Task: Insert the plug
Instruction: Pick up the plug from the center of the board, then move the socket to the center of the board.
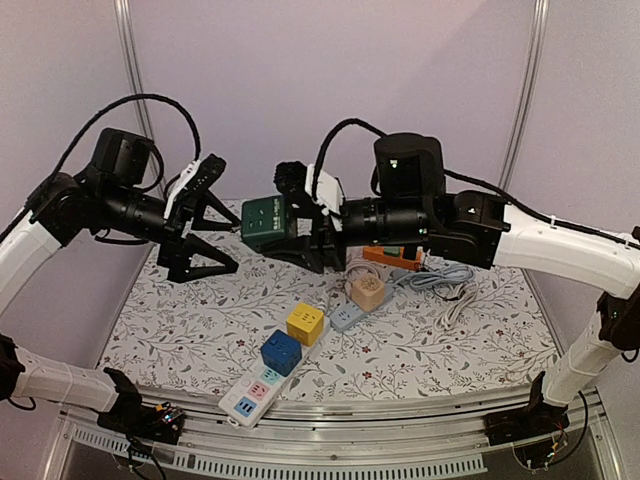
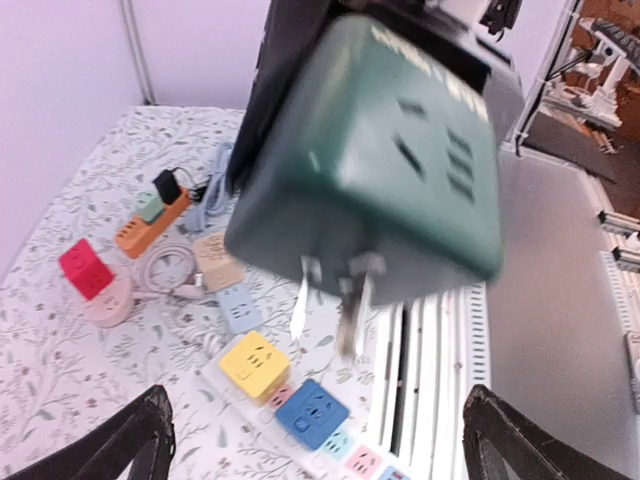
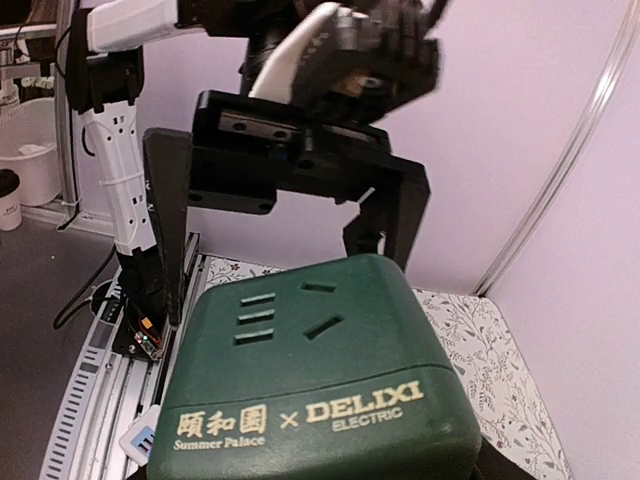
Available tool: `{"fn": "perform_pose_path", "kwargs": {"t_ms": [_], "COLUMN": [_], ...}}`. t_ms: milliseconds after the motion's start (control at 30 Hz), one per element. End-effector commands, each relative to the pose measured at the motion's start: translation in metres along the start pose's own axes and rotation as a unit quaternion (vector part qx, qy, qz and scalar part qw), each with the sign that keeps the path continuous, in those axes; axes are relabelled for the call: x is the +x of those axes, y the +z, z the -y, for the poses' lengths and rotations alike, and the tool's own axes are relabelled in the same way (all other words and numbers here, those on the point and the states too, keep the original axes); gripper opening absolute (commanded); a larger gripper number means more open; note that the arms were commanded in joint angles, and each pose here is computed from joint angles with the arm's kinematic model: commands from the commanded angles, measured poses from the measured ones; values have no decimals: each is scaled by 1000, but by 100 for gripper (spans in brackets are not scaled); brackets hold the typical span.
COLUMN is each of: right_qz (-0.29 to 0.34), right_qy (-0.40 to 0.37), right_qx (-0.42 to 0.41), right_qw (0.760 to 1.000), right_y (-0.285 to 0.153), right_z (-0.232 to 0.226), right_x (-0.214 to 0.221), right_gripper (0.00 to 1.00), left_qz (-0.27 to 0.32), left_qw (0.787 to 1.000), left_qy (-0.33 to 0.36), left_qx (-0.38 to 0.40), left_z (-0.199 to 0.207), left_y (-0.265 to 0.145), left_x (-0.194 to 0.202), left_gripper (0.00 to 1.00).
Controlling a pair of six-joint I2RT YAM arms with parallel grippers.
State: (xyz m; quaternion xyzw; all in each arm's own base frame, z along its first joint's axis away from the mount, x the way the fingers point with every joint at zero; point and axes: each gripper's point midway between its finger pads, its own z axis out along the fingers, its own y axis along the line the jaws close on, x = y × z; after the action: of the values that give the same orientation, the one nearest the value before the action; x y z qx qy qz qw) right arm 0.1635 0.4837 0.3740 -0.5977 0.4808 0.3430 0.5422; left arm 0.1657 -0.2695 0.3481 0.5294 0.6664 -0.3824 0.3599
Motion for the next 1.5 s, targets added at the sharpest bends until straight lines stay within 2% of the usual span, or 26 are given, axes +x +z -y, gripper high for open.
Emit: {"fn": "perform_pose_path", "kwargs": {"t_ms": [0,133,233,300,367,400,567,700,800,933,1100,1233,1367,1467], "right_qz": [-103,-159,-198,-213,-228,-233,-250,-269,-280,-294,-296,-300,-307,-311], "right_qy": [198,273,333,363,387,396,432,438,437,442,448,441,436,434], "right_qx": [1,4,14,20,43,57,127,178,198,210,219,214,209,208], "right_qw": [975,949,922,907,892,887,857,839,832,821,815,819,819,820], "right_y": [-9,-4,0,4,5,3,-12,-32,-46,-63,-83,-86,-85,-83], "right_z": [11,9,7,5,7,9,29,39,40,39,43,42,42,42], "right_x": [38,54,70,79,92,96,121,144,157,173,181,182,187,189], "right_gripper": [0,0,0,0,0,0,0,0,0,0,0,0,0,0], "left_qz": [-74,-158,-249,-326,-383,-404,-459,-476,-475,-467,-424,-376,-361,-366], "left_qw": [988,973,957,939,920,911,874,840,805,778,782,788,804,805], "left_qy": [103,119,95,66,51,52,157,256,349,404,434,476,463,461], "left_qx": [-93,-117,-117,-88,-68,-58,12,47,68,117,145,104,89,80], "left_z": [-16,-20,-24,-16,-11,-7,19,27,35,57,76,65,57,47], "left_y": [-37,-44,-47,-49,-44,-41,-17,9,31,51,66,94,107,107], "left_x": [37,94,146,192,229,244,265,263,267,289,303,299,299,305], "left_gripper": [99,99,99,91,78,75,70,65,58,56,61,64,61,56]}}
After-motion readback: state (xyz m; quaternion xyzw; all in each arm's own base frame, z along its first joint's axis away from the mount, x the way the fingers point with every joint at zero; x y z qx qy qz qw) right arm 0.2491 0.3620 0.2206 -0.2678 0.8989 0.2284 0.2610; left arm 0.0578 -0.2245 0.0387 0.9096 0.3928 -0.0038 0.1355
